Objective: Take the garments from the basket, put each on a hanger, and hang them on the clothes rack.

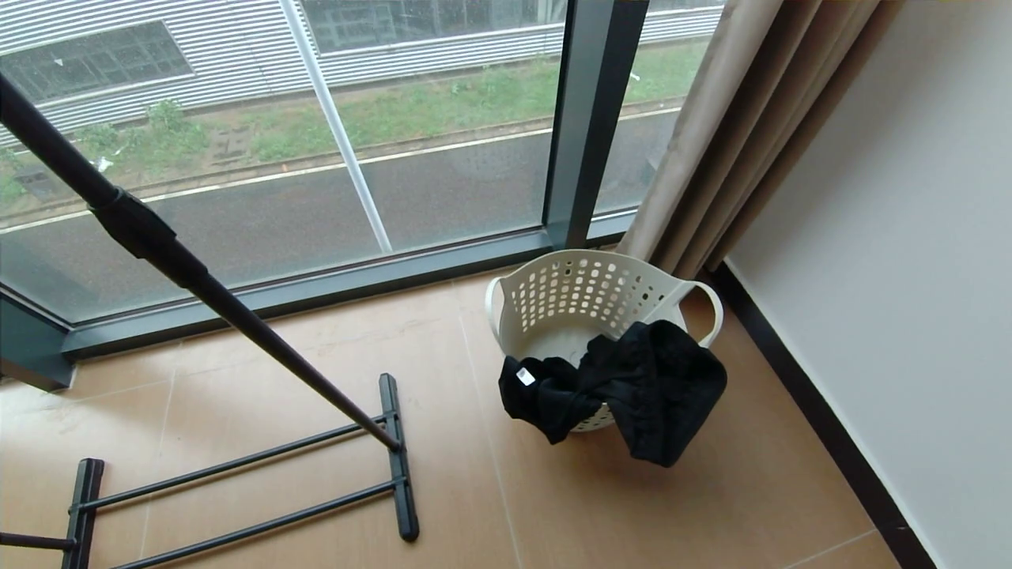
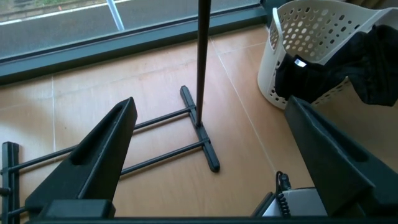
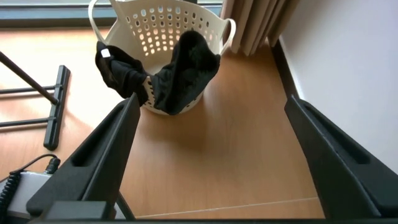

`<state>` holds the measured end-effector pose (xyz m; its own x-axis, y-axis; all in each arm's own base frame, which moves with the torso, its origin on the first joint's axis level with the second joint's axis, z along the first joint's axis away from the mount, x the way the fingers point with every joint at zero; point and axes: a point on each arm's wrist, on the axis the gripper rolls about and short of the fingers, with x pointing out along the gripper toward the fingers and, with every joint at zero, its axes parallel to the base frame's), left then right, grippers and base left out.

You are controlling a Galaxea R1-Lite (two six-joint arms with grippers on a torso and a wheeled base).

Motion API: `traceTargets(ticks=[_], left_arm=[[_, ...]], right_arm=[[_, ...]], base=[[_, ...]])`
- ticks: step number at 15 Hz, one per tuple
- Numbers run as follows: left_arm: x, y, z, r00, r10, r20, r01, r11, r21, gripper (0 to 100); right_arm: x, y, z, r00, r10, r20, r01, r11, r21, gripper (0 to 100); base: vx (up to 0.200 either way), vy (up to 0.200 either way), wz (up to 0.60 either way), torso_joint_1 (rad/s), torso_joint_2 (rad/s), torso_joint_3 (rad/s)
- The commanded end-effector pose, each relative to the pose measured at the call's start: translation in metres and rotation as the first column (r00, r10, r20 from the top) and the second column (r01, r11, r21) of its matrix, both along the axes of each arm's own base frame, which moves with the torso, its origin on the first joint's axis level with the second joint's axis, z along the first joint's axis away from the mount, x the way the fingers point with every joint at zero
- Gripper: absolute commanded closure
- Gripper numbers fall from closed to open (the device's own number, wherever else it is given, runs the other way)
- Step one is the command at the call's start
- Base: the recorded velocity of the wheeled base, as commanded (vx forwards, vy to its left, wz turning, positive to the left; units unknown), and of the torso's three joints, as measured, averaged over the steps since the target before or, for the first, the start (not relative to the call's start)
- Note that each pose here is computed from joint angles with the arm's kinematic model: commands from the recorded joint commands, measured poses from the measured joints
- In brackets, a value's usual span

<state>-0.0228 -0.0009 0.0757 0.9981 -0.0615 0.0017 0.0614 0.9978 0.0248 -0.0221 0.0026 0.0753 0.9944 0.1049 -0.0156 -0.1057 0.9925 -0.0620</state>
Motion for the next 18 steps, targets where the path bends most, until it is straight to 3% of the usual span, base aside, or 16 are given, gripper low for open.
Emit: traceTargets(ticks=[1, 11, 15, 18], left_arm=[[0.0, 0.0, 0.0, 1.0, 0.0, 0.0, 0.0, 1.0, 0.0, 0], [0.0, 0.0, 0.0, 1.0, 0.006, 0.0, -0.006, 1.0, 0.001, 0], [0.0, 0.0, 0.0, 1.0, 0.006, 0.0, -0.006, 1.0, 0.0, 0], [0.0, 0.0, 0.0, 1.0, 0.006, 0.0, -0.006, 1.0, 0.0, 0]], right_arm=[[0.0, 0.0, 0.0, 1.0, 0.001, 0.0, -0.001, 1.0, -0.001, 0], [0.0, 0.0, 0.0, 1.0, -0.001, -0.007, 0.001, 1.0, -0.002, 0], [0.015, 0.0, 0.007, 0.982, 0.003, -0.191, -0.01, 0.999, -0.038, 0], [0.053, 0.001, 0.051, 0.96, 0.046, -0.275, -0.075, 0.993, -0.095, 0]], base=[[0.0, 0.0, 0.0, 0.002, 0.0, -0.203], [0.0, 0.0, 0.0, 0.003, 0.0, -0.195], [0.0, 0.0, 0.0, 0.0, 0.0, -0.036], [0.0, 0.0, 0.0, 0.0, 0.0, 0.0]])
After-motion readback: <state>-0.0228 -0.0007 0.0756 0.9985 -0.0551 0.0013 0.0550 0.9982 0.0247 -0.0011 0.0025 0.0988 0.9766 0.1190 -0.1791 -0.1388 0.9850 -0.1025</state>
